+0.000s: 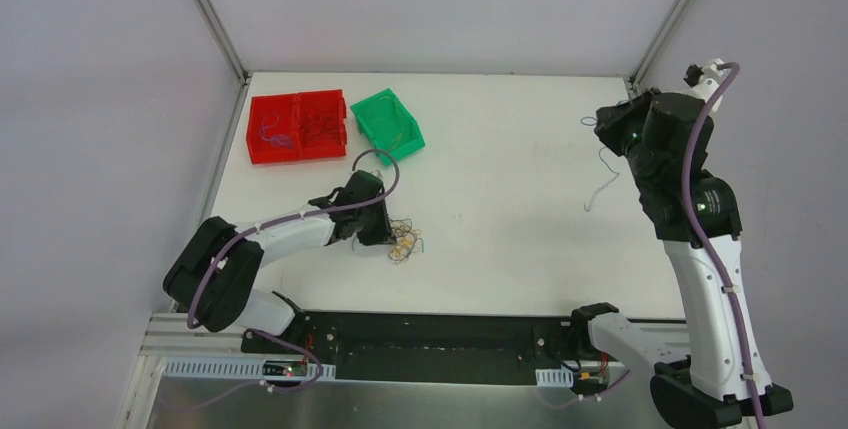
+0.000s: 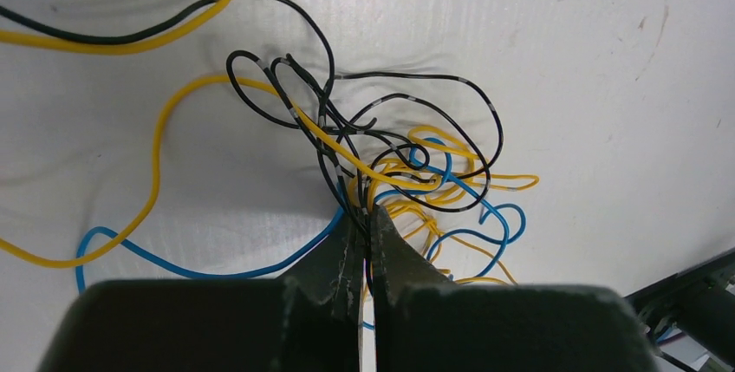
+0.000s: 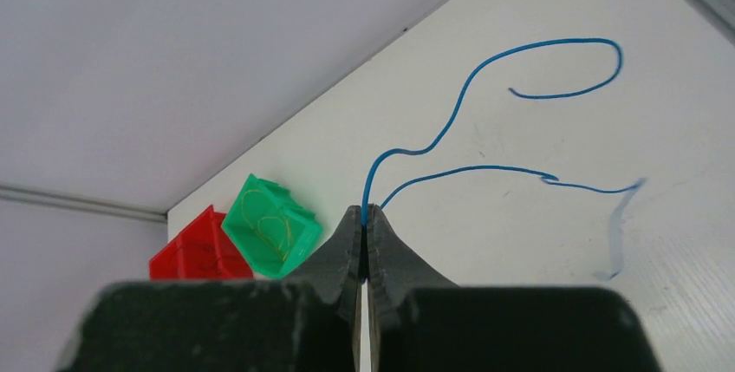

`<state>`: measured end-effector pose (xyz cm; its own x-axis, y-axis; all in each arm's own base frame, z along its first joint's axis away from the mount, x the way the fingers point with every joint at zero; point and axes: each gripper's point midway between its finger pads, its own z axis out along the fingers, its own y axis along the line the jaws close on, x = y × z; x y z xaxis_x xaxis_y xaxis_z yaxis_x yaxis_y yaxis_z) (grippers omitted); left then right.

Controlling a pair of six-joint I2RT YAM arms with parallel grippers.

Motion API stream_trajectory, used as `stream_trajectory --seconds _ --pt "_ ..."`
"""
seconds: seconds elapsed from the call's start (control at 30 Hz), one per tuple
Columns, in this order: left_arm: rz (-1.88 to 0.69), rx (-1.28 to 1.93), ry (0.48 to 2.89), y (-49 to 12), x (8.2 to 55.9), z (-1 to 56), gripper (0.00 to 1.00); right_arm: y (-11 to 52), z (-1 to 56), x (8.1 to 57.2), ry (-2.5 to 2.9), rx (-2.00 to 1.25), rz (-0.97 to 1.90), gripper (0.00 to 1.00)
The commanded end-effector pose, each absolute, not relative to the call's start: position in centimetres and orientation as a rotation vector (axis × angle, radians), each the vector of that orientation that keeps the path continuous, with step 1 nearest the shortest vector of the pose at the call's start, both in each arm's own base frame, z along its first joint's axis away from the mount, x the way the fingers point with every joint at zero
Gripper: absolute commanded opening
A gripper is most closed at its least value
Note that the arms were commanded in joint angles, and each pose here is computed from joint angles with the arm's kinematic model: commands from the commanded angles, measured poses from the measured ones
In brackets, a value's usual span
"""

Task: Untangle the cables
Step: Untie the cable, then place the cable at the center of the board.

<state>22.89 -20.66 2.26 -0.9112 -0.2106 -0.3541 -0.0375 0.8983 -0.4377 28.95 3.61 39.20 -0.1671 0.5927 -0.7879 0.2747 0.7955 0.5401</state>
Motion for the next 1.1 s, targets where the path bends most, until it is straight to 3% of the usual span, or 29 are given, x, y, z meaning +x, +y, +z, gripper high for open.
stream_trajectory --seconds 0.0,0.27,0.3,0.43,0.5,0.7,1.0,1.07 --pt "-0.575 -0.083 2.728 -21.8 22.1 1.7 0.0 7.6 41.9 29.8 1.758 0.524 0.548 0.0" --pt "-0.695 0.159 2.701 -30.3 22.8 3.7 0.0 12.6 46.0 29.7 1.743 0.302 0.81 0.0" --pt "-0.729 0.177 2.693 -31.5 23.0 4.1 0.03 12.7 46.9 29.7 1.719 0.289 0.821 0.0" --pt "-0.795 0.177 2.622 -33.2 24.2 6.7 0.48 13.3 48.6 30.1 1.674 0.267 0.863 0.0" --pt "-0.798 0.159 2.57 -32.6 24.6 8.4 0.6 14.1 48.7 30.6 1.675 0.266 0.905 0.0" --pt "-0.834 0.04 2.544 -27.4 25.1 12.0 0.71 16.9 48.5 31.8 1.693 0.222 0.984 0.0" --pt "-0.704 -0.145 2.422 -18.2 25.4 17.0 0.79 24.3 49.9 32.2 1.693 0.049 1.089 0.0" --pt "-0.641 -0.23 2.372 -16.0 25.5 18.2 0.91 26.6 50.6 31.7 1.69 -0.014 1.125 0.0"
